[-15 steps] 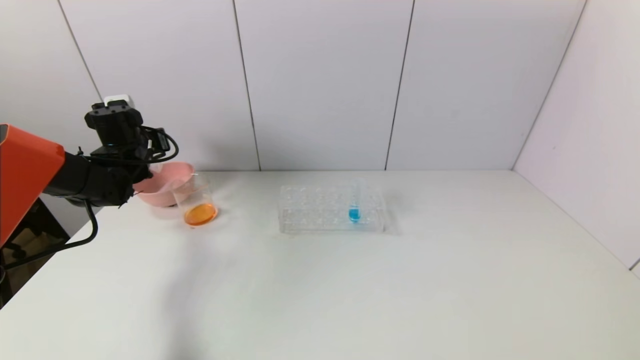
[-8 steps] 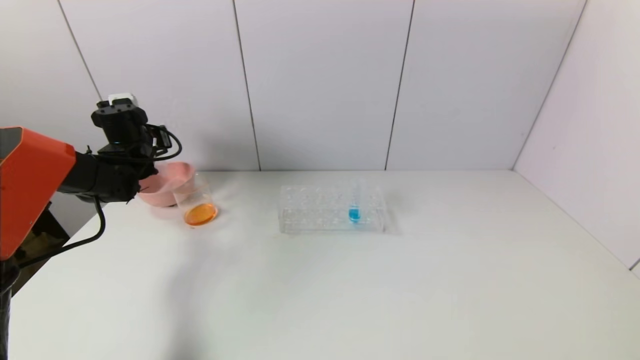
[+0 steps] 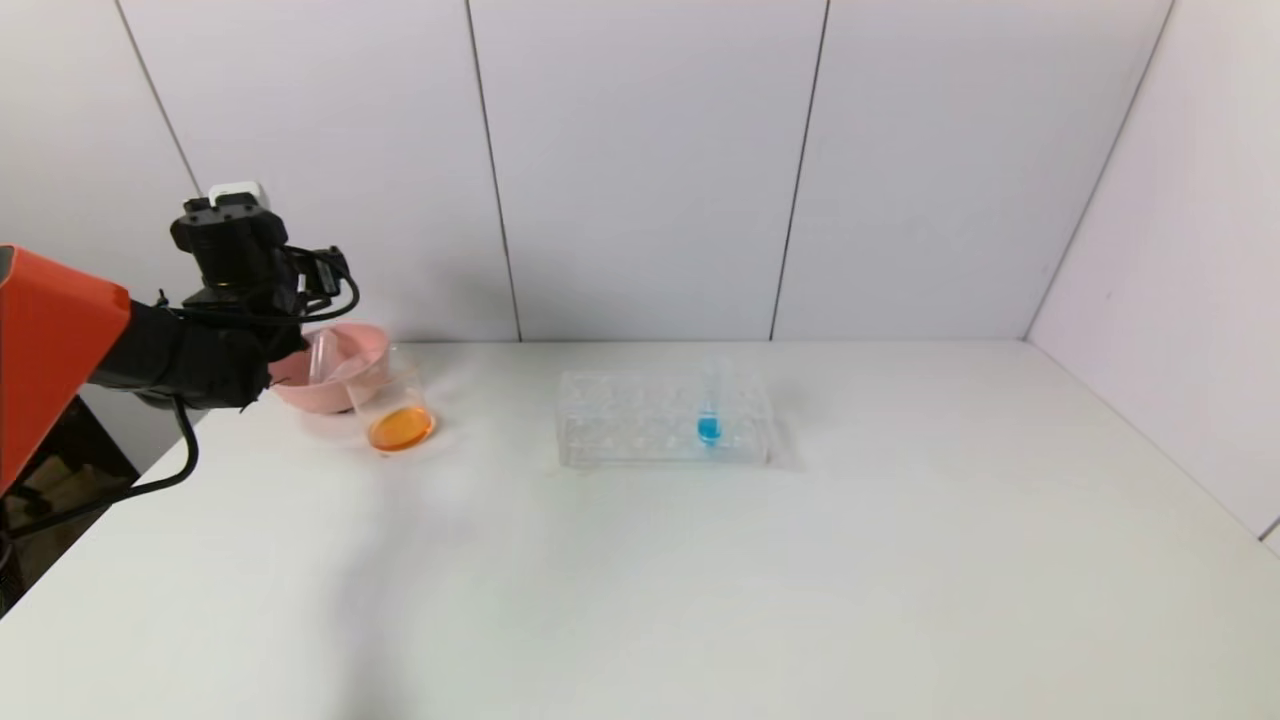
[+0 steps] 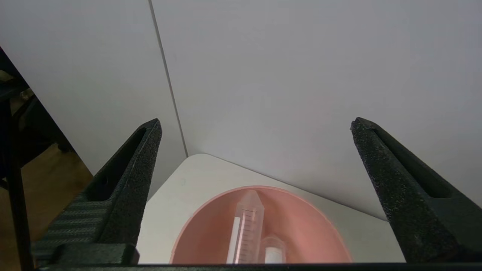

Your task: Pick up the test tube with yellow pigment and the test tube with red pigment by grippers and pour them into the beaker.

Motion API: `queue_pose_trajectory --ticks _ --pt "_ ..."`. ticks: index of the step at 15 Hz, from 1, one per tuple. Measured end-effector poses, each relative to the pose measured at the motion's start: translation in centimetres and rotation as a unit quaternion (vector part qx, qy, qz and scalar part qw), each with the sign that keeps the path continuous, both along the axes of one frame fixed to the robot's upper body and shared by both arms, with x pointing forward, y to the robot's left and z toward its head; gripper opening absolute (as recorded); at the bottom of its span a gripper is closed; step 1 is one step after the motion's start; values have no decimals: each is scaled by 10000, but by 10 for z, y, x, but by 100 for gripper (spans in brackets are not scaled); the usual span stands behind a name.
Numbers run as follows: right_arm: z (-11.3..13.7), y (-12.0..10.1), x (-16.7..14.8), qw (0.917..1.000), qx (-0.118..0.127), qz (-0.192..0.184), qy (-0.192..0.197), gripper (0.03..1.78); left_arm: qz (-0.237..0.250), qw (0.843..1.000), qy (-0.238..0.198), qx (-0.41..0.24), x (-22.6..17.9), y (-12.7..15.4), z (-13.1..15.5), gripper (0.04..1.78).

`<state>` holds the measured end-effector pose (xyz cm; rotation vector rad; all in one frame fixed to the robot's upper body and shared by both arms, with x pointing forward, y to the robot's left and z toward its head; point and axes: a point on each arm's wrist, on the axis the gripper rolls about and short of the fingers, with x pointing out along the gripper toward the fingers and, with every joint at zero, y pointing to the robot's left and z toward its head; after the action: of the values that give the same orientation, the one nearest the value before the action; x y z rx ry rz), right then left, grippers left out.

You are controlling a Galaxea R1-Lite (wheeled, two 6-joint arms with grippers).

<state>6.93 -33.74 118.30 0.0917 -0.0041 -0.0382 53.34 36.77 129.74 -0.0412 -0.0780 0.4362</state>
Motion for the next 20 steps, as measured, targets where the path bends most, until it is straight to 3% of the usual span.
queue_pose_trajectory --ticks 3,6,10,15,20 --pt "0 0 0 10000 0 0 2 171 -495 9987 132 3 -37 -14 25 178" --pt "0 0 0 10000 -2 0 2 171 -1363 9905 188 34 -92 -24 45 178" --pt "0 0 0 10000 0 0 2 171 -2277 9733 -167 222 -187 -31 76 177" --pt "0 0 0 10000 0 0 0 171 -2438 9652 -622 707 -318 -34 100 177" --pt "0 0 0 10000 0 2 2 171 -2399 9620 -830 1001 -434 -36 81 177"
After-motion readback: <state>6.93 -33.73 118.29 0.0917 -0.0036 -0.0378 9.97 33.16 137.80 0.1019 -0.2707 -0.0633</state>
